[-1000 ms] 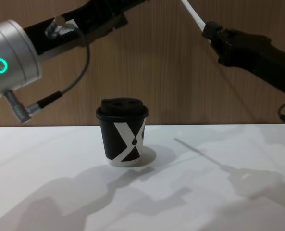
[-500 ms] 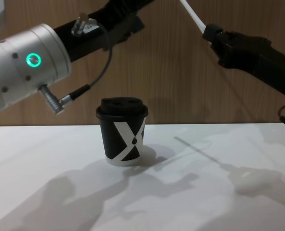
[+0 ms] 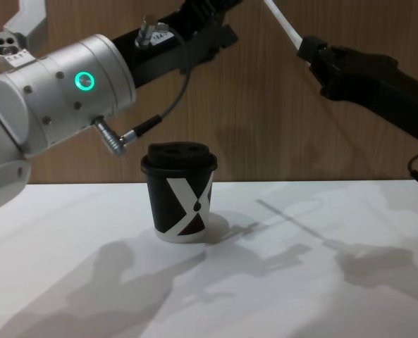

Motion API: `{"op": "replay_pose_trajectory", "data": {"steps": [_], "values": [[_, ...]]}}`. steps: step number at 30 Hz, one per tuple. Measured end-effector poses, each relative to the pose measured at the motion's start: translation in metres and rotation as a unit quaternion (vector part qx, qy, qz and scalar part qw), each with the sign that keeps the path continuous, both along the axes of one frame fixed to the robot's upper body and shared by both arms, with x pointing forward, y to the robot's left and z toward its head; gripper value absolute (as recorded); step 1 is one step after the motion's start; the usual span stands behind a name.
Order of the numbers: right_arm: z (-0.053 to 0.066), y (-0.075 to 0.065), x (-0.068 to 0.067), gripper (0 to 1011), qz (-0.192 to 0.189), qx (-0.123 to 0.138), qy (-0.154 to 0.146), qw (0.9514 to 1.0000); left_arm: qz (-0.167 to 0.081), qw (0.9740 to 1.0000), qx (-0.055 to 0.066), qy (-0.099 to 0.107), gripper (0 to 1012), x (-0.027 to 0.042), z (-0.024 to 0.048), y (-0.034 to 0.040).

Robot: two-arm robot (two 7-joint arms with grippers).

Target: Pick up the straw with one hand, pass it to the other hand, and insert it into the cup.

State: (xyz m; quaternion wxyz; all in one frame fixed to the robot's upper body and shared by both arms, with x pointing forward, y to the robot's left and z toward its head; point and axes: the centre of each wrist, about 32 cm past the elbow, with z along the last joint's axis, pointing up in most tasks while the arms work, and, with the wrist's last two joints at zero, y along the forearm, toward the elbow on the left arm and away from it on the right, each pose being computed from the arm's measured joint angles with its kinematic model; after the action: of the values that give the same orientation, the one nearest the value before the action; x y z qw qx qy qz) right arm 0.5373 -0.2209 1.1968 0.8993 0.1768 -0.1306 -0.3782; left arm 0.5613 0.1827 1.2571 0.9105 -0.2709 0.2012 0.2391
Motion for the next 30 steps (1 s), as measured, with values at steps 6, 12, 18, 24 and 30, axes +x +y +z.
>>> {"op": "replay_pose_trajectory", "data": {"steps": [6,12,18,24,30], "values": [[0.000,0.000,0.000,6,0.000,0.000,0.000,1.0000,-0.009,0.9999,-0.005,0.007,1000,0.0097,0.0008,-0.0055],[0.000,0.000,0.000,6,0.000,0.000,0.000,1.0000,-0.015,0.9998,-0.008,0.011,1001,0.0193,0.0018,-0.0100],[0.000,0.000,0.000,6,0.000,0.000,0.000,1.0000,-0.022,0.9996,-0.010,0.012,1000,0.0257,0.0029,-0.0141],[0.000,0.000,0.000,6,0.000,0.000,0.000,1.0000,-0.028,0.9995,-0.010,0.010,1000,0.0315,0.0052,-0.0191],[0.000,0.000,0.000,6,0.000,0.000,0.000,1.0000,-0.032,0.9994,-0.009,0.006,942,0.0353,0.0084,-0.0231]]}}
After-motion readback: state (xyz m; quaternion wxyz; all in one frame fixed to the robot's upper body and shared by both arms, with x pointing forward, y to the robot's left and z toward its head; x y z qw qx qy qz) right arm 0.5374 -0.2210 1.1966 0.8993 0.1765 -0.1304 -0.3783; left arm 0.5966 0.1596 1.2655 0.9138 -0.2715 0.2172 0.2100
